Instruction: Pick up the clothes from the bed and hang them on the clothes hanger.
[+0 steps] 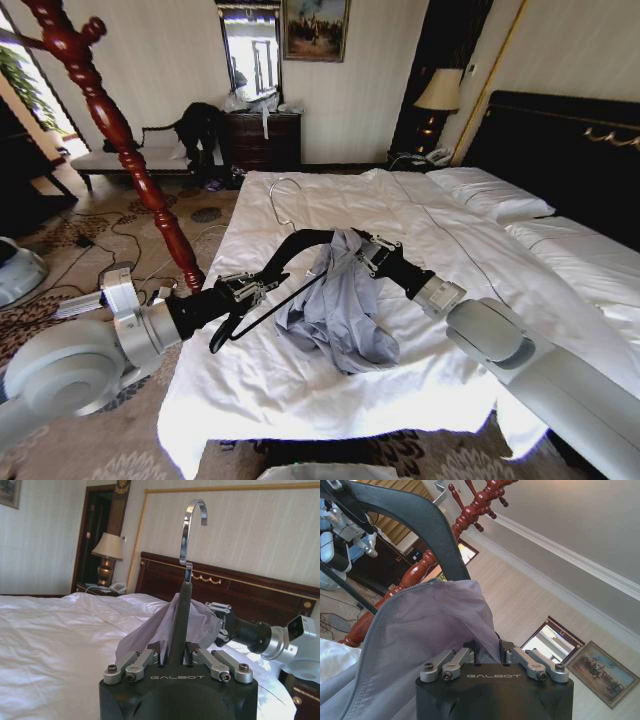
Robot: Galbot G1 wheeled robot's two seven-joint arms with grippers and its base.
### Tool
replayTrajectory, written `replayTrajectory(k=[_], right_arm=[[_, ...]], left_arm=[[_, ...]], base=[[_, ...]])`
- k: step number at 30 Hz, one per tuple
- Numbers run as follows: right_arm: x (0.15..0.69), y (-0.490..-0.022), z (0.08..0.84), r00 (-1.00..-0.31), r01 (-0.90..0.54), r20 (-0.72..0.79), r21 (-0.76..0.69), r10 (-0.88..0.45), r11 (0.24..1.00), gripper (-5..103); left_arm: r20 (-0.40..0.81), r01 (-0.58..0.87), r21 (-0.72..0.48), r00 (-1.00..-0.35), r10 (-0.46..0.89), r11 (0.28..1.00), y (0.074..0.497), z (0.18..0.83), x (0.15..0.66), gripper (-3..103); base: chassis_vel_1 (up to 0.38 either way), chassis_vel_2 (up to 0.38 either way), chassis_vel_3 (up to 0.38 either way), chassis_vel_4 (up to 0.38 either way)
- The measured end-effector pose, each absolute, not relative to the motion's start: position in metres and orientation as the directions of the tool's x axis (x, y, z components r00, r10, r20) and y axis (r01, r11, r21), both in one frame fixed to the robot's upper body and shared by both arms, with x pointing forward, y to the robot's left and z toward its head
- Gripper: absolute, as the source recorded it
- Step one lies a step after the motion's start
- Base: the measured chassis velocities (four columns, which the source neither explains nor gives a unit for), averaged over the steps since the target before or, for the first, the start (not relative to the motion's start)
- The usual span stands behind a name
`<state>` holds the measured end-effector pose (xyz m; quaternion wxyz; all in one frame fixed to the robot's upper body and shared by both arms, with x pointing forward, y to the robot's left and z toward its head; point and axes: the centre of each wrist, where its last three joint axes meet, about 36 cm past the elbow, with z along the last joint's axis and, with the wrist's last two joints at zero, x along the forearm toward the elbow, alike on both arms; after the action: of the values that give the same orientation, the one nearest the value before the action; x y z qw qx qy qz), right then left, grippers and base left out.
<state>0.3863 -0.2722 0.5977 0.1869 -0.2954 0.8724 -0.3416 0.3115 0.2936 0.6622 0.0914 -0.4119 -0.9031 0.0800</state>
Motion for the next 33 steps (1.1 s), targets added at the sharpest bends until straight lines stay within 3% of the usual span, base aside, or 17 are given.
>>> replayTrajectory(k=[4,6,10,11,14,16,19,23,33], right_arm=[[0.386,-0.274,0.598,-0.762,-0.382,-0.127,-0.703,-0.635,0.6,23],[0.385,-0.274,0.598,-0.764,-0.381,-0.128,-0.701,-0.632,0.603,23],[0.386,-0.279,0.597,-0.777,-0.366,-0.13,-0.703,-0.615,0.611,21],[0.386,-0.279,0.597,-0.777,-0.366,-0.13,-0.703,-0.615,0.611,21],[0.388,-0.284,0.597,-0.792,-0.35,-0.139,-0.694,-0.594,0.629,20],[0.388,-0.284,0.597,-0.797,-0.35,-0.144,-0.682,-0.586,0.643,19],[0.387,-0.285,0.597,-0.814,-0.348,-0.153,-0.644,-0.56,0.681,19],[0.387,-0.286,0.597,-0.822,-0.342,-0.155,-0.636,-0.549,0.692,15],[0.387,-0.286,0.594,-0.827,-0.329,-0.159,-0.641,-0.539,0.693,15]], left_arm=[[0.097,0.707,-0.208,-0.672,0.734,0.676,0.297,0.661,0.31,42],[0.098,0.701,-0.208,-0.679,0.727,0.682,0.298,0.66,0.309,42],[0.067,0.661,-0.215,-0.725,0.686,0.719,0.306,0.659,0.305,64],[0.067,0.661,-0.215,-0.725,0.686,0.719,0.306,0.659,0.305,64],[0.021,0.625,-0.214,-0.765,0.643,0.751,0.314,0.666,0.302,80],[0.007,0.611,-0.221,-0.778,0.628,0.76,0.316,0.667,0.301,80],[-0.034,0.555,-0.253,-0.824,0.566,0.793,0.325,0.665,0.295,95],[-0.071,0.498,-0.294,-0.863,0.501,0.816,0.334,0.658,0.288,100],[-0.088,0.433,-0.347,-0.898,0.431,0.832,0.342,0.642,0.278,100]], base=[[0.0,0.0,0.0,0.0],[0.0,0.0,0.0,0.0],[0.0,0.0,0.0,0.0],[0.0,0.0,0.0,0.0],[0.0,0.0,0.0,0.0],[0.0,0.0,0.0,0.0],[0.0,0.0,0.0,0.0],[0.0,0.0,0.0,0.0],[0.0,0.0,0.0,0.0]])
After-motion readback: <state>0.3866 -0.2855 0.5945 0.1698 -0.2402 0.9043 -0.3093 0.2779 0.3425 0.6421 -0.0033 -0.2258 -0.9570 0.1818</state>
